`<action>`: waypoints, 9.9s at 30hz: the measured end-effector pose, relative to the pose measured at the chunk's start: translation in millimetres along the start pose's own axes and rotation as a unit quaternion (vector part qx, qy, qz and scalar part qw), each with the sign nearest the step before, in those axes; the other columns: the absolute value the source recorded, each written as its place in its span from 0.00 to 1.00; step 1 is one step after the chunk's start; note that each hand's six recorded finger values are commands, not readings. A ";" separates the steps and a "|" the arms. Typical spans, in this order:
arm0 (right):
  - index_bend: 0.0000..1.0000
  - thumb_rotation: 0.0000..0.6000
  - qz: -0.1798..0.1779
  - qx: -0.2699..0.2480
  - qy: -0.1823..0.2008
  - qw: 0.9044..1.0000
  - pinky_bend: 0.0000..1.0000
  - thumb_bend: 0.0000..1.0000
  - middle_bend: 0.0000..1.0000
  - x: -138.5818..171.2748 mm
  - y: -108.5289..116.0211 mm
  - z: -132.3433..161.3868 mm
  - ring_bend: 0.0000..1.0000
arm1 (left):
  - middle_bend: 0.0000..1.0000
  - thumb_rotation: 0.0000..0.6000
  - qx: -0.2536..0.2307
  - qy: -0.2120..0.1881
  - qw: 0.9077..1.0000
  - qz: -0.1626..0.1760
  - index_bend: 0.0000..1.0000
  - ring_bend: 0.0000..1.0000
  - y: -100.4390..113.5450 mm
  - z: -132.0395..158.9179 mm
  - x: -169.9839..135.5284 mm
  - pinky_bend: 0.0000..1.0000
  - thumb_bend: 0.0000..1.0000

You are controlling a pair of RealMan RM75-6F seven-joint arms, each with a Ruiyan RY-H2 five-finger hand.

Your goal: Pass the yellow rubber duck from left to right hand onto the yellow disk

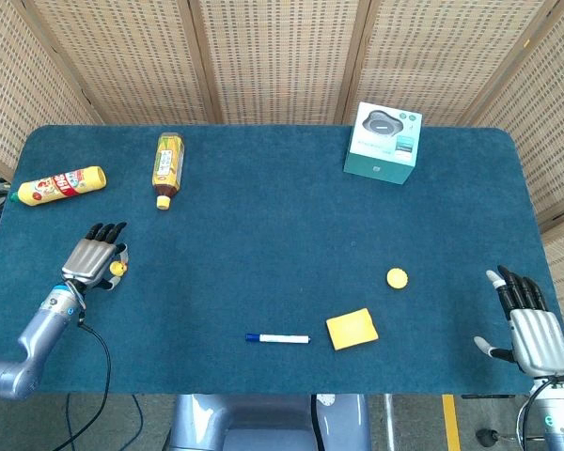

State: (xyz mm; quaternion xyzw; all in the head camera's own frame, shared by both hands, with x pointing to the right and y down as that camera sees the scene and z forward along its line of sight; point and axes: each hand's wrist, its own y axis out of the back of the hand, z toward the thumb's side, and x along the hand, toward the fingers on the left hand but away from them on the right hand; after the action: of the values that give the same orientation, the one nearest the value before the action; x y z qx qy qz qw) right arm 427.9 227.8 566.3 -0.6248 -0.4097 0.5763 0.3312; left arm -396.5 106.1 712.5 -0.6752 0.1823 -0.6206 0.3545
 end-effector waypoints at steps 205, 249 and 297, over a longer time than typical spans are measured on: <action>0.39 1.00 0.122 0.076 0.103 0.984 0.00 0.23 0.04 -209.5 -140.4 301.1 0.00 | 0.00 1.00 -0.078 0.084 0.987 0.116 0.00 0.00 31.8 -35.5 -133.6 0.00 0.34; 0.53 1.00 0.131 0.091 0.092 0.983 0.00 0.23 0.06 -208.7 -144.9 292.9 0.00 | 0.00 1.00 -0.084 0.071 0.988 0.110 0.00 0.00 31.8 -32.1 -134.1 0.00 0.34; 0.55 1.00 0.111 0.109 -0.020 0.988 0.00 0.21 0.06 -171.1 -65.4 148.9 0.00 | 0.00 1.00 -0.079 0.058 0.984 0.149 0.00 0.00 46.0 -23.2 -155.4 0.00 0.34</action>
State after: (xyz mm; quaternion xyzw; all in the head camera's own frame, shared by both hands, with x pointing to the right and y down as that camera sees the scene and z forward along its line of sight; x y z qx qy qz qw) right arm 271.8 95.3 683.7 -0.6150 -0.2789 0.6630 0.3231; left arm -435.4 175.5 569.5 -0.6294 0.3496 -0.5826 0.3770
